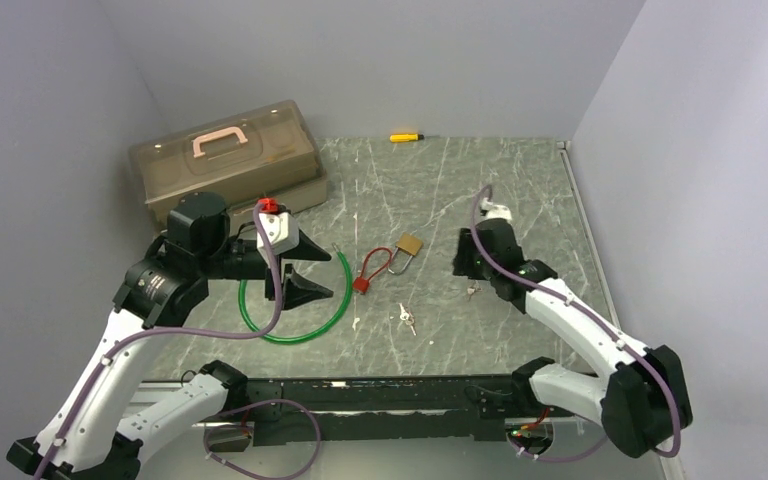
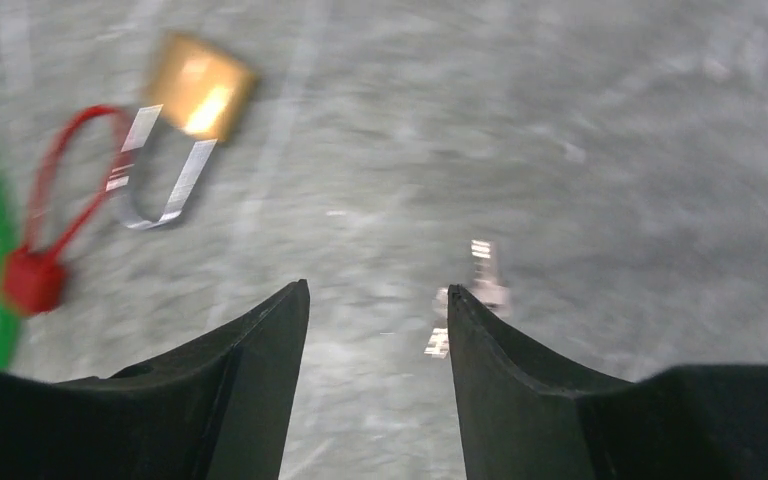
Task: Unlock with the key
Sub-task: Place the key at the center of the board, then pick up the key from the center of the board.
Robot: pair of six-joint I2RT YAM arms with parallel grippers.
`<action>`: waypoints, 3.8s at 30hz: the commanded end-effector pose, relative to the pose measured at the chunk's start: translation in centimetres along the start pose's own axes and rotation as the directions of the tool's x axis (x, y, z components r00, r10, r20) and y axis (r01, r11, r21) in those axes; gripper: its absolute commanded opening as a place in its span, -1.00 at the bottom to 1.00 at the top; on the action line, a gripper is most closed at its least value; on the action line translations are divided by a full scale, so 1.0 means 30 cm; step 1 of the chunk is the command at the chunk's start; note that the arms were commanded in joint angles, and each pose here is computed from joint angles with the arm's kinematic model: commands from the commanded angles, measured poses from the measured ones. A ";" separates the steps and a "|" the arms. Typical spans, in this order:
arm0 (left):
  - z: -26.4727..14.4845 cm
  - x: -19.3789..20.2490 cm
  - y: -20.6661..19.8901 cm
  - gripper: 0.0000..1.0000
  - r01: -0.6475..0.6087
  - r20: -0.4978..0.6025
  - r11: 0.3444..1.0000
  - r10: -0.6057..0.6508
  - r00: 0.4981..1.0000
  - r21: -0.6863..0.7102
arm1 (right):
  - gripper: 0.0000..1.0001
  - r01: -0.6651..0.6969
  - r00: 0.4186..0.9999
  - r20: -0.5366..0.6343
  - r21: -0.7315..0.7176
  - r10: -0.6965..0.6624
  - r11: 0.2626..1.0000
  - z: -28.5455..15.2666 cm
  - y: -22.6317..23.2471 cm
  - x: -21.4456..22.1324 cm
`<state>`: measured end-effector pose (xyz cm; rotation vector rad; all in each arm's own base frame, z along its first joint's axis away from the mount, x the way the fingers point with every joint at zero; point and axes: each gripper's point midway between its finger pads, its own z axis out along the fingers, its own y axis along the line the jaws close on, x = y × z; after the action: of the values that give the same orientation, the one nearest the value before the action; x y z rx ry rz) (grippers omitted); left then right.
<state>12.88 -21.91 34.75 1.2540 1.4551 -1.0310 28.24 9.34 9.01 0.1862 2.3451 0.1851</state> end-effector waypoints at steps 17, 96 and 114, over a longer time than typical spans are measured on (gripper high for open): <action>0.009 0.067 0.045 0.41 0.042 -0.047 0.997 -0.045 0.998 -0.058 | -0.17 0.444 0.840 0.006 -0.581 -0.542 0.682 -0.094 0.562 0.297; 0.072 0.155 0.056 0.52 -0.104 0.037 0.995 0.104 0.994 0.005 | -1.00 0.441 0.855 0.392 -0.894 -0.339 0.080 -0.895 0.886 -0.071; 0.144 0.084 -0.007 0.08 -0.119 0.103 0.981 0.104 0.989 0.152 | -1.00 0.439 0.861 0.411 -0.898 -0.301 0.028 -0.928 0.945 -0.108</action>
<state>13.67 -25.16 29.61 1.3505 1.3189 -1.1000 13.10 33.76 32.25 -1.0905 1.6925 1.3562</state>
